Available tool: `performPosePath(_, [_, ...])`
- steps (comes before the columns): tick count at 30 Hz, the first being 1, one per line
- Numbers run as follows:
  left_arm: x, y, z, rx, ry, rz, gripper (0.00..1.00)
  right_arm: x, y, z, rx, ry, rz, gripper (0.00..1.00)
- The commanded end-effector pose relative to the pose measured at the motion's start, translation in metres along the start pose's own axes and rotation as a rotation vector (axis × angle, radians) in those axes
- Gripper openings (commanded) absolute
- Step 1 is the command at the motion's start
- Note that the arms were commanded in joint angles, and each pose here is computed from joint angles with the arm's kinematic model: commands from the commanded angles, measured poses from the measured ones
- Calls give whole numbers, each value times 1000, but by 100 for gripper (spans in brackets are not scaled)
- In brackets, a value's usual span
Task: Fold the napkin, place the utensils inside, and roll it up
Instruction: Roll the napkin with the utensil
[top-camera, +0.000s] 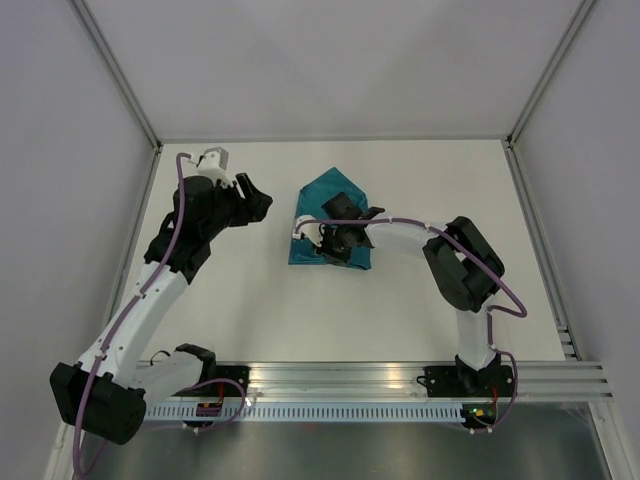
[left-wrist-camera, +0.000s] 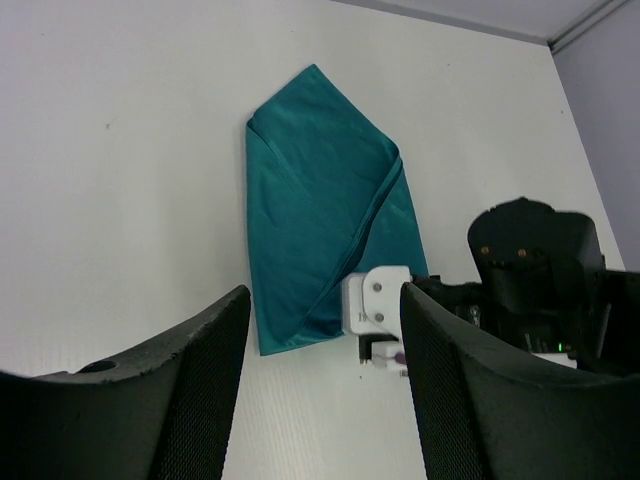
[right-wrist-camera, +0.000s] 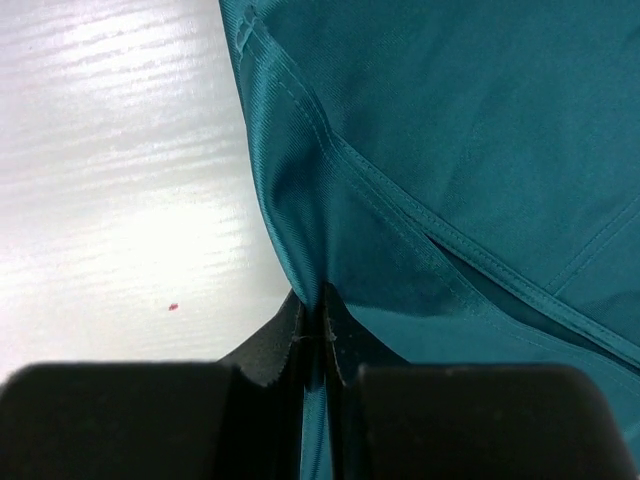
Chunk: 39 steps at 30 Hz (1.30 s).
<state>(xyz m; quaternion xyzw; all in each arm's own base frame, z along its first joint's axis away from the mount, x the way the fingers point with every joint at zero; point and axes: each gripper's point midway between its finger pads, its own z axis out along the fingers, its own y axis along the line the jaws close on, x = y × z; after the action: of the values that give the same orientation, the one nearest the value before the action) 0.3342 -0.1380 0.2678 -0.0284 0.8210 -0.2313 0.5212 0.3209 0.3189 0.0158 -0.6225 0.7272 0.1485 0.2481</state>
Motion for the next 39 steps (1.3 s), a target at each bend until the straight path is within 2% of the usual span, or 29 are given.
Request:
performPosePath(1, [-17, -23, -12, 117, -101, 70, 66, 45, 36, 0, -223, 114, 126, 11])
performPosePath(8, [5, -42, -10, 183, -140, 180, 60, 57, 32, -16, -370, 114, 222, 10])
performPosePath(11, [12, -53, -10, 209, -193, 238, 58, 63, 34, -17, -407, 125, 251, 9])
performPosePath(16, [25, -63, -12, 270, -305, 313, 64, 72, 36, -20, -468, 135, 282, 9])
performPosePath(18, [32, -72, -16, 323, -342, 375, 64, 78, 37, -20, -489, 148, 298, 9])
performPosePath(19, [49, -71, -14, 353, -329, 405, 64, 80, 35, -20, -492, 146, 305, 9])
performPosePath(20, [47, -80, -16, 389, -379, 444, 65, 82, 36, -21, -505, 148, 314, 9])
performPosePath(24, [74, -90, -8, 458, -390, 562, 67, 89, 35, -20, -530, 151, 347, 9])
performPosePath(26, [83, -98, -5, 490, -413, 624, 71, 91, 36, -21, -542, 157, 350, 9])
performPosePath(33, [125, -111, 27, 540, -315, 796, 74, 97, 34, -23, -561, 166, 360, 9])
performPosePath(39, [170, -122, 55, 519, -230, 1070, 75, 104, 31, -26, -571, 172, 377, 9])
